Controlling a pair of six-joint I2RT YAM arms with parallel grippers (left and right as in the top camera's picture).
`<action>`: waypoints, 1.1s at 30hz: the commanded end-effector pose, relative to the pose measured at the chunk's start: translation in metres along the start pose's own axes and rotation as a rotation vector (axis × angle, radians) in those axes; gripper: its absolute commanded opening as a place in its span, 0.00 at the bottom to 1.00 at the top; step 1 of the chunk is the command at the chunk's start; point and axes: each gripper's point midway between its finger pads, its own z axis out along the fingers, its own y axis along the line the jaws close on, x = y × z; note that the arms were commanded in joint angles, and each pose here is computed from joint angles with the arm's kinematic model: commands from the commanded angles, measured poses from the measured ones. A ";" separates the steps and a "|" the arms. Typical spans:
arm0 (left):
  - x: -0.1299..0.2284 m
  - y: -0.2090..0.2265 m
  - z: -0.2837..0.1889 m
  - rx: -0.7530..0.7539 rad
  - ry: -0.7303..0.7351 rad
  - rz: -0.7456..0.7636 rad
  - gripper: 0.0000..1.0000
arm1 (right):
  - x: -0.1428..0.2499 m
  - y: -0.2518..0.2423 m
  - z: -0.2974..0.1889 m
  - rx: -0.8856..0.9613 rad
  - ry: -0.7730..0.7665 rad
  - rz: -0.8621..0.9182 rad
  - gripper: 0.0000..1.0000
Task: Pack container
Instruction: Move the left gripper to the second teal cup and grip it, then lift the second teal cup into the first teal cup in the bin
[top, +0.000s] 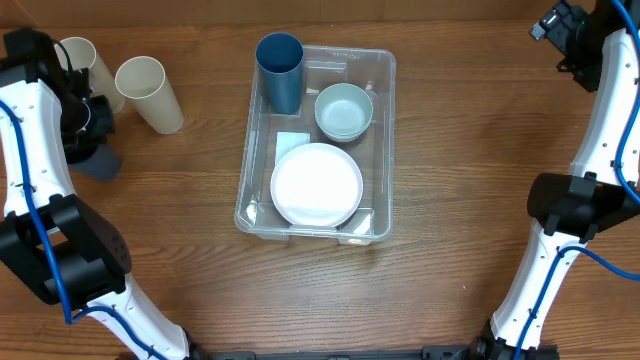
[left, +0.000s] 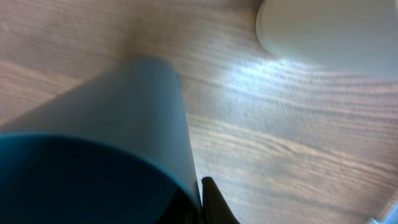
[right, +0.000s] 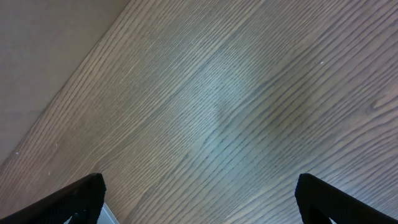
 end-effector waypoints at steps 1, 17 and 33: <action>0.020 -0.013 0.003 0.073 0.087 -0.054 0.04 | -0.007 0.004 -0.024 -0.028 -0.056 0.007 1.00; 0.045 -0.093 -0.134 0.255 -0.120 0.152 0.04 | -0.007 0.004 -0.024 -0.028 -0.056 0.007 1.00; 0.016 -0.255 -0.250 0.404 -0.631 0.623 0.04 | -0.007 0.004 -0.024 -0.028 -0.056 0.007 1.00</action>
